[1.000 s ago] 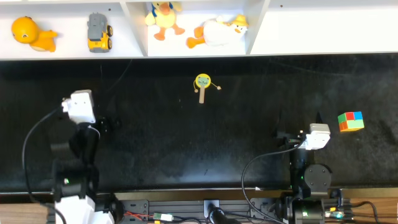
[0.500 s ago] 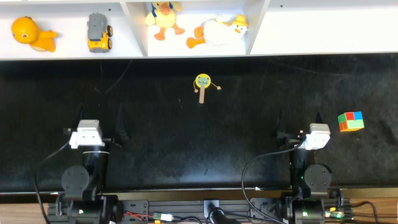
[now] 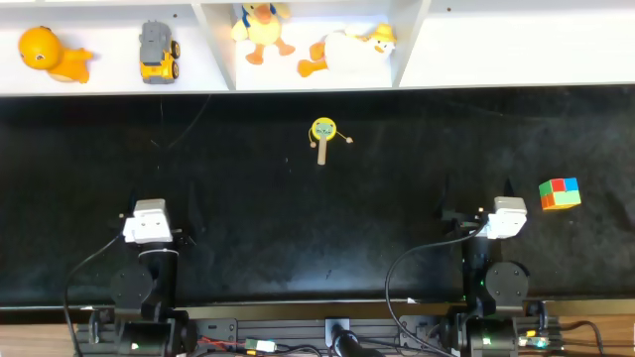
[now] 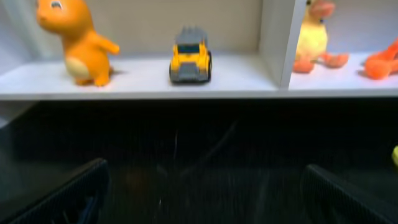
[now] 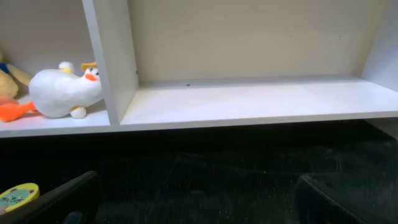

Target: Store Toys

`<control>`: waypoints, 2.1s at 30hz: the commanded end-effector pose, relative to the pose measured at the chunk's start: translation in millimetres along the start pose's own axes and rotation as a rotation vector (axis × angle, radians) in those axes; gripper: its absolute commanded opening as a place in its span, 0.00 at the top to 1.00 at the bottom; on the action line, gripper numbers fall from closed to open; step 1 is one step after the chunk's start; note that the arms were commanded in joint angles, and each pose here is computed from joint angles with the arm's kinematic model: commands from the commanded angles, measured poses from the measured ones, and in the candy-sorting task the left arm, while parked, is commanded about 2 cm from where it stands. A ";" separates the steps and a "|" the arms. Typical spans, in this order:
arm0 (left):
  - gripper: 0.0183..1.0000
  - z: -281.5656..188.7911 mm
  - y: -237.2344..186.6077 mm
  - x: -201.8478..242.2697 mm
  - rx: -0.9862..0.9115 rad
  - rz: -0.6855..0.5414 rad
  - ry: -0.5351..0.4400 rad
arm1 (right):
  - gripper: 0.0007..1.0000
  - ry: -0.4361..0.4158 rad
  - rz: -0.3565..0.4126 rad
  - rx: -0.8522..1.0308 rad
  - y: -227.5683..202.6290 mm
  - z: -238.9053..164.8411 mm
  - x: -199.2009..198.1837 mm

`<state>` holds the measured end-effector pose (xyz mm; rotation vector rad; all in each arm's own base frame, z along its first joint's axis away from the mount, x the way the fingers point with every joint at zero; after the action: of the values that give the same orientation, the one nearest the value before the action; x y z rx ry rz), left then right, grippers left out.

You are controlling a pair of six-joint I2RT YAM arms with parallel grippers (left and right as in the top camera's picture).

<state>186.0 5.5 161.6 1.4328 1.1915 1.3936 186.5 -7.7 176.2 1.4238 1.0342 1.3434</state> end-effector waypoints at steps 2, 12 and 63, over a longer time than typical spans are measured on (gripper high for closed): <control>0.00 -0.2 -0.3 2.7 -0.005 0.014 0.014 | 0.01 0.004 0.004 -0.002 -2.9 0.2 -0.4; 0.00 -0.2 -0.2 2.8 -0.006 0.014 0.014 | 0.00 0.004 0.004 -0.002 -2.9 0.2 -0.4; 0.00 -0.2 -0.2 2.8 -0.006 0.014 0.014 | 0.00 -0.277 0.173 0.553 16.4 -5.9 62.2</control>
<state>186.0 7.3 161.9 1.4280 1.1964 1.4003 177.7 38.7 186.1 2.0070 1.2154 0.9440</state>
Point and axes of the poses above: each gripper's point midway between its finger pads, its own z axis out along the fingers, its own x axis along the line the jaws close on, y = z × x, the point moved 6 cm from there along -z, back along the fingers, and after that the axes turned 12 degrees about z, right-handed, at the moved point
